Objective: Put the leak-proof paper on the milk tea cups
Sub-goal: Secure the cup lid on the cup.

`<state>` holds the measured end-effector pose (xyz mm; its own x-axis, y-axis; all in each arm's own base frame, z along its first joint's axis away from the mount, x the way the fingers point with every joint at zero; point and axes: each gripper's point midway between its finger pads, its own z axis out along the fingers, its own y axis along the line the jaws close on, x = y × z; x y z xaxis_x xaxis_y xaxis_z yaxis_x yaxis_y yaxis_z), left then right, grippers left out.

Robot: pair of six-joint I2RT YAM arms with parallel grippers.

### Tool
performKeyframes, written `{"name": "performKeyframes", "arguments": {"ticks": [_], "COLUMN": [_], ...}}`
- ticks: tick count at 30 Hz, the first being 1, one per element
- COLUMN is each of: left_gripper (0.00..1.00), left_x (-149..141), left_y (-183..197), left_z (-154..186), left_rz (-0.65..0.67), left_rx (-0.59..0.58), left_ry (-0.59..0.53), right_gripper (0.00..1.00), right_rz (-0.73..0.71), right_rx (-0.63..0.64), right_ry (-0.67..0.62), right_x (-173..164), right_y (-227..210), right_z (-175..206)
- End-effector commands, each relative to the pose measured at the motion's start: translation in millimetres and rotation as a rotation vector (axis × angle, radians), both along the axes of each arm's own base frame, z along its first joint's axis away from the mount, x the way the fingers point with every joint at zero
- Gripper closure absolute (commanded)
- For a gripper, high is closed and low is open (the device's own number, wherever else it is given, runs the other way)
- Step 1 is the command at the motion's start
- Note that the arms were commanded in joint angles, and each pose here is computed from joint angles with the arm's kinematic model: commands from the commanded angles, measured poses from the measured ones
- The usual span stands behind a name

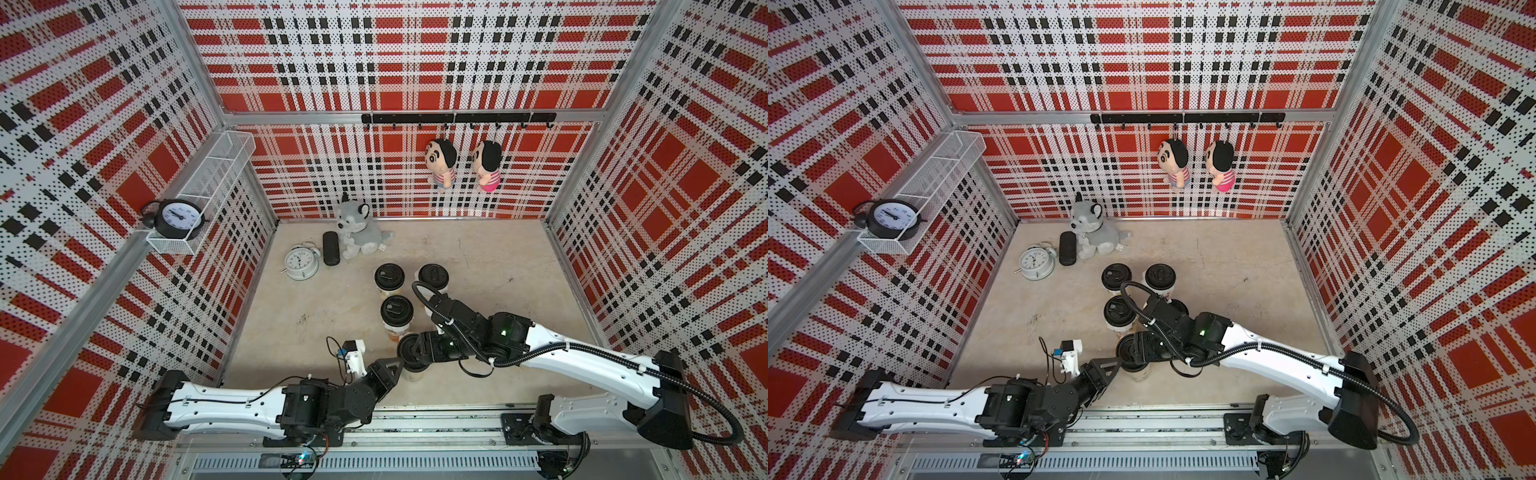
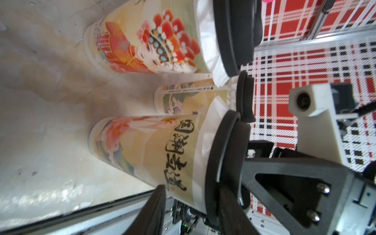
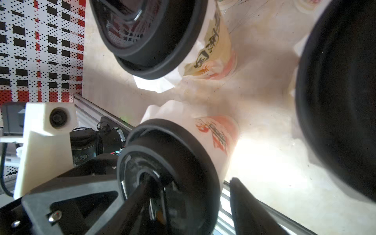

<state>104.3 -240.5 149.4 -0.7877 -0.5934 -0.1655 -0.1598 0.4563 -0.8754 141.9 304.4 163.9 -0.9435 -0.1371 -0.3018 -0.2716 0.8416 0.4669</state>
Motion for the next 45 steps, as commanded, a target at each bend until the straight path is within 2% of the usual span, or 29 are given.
{"name": "performKeyframes", "arguments": {"ticks": [1, 12, 20, 28, 40, 45], "left_gripper": [0.56, 0.57, 0.57, 0.56, 0.55, 0.55], "left_x": [-39, 20, 48, 58, 63, 64], "left_y": [62, 78, 75, 59, 35, 34], "left_z": [-90, -55, -27, -6, 60, 75], "left_rz": [-0.228, -0.158, -0.143, -0.169, -0.164, -0.155], "left_rx": [0.510, 0.637, 0.673, 0.663, 0.555, 0.542], "left_ry": [0.163, 0.077, 0.009, -0.055, -0.201, -0.234], "right_gripper": [0.36, 0.36, 0.36, 0.36, 0.37, 0.37], "right_rz": [0.016, 0.009, -0.002, -0.013, -0.021, -0.020], "right_rx": [-0.436, -0.432, -0.432, -0.430, -0.423, -0.424], "right_ry": [0.152, 0.149, 0.152, 0.154, 0.155, 0.152], "right_x": [-31, -31, -31, -33, -39, -40], "right_y": [-77, -76, -78, -81, -86, -84], "right_z": [-86, -86, -85, -83, -85, -86]}}
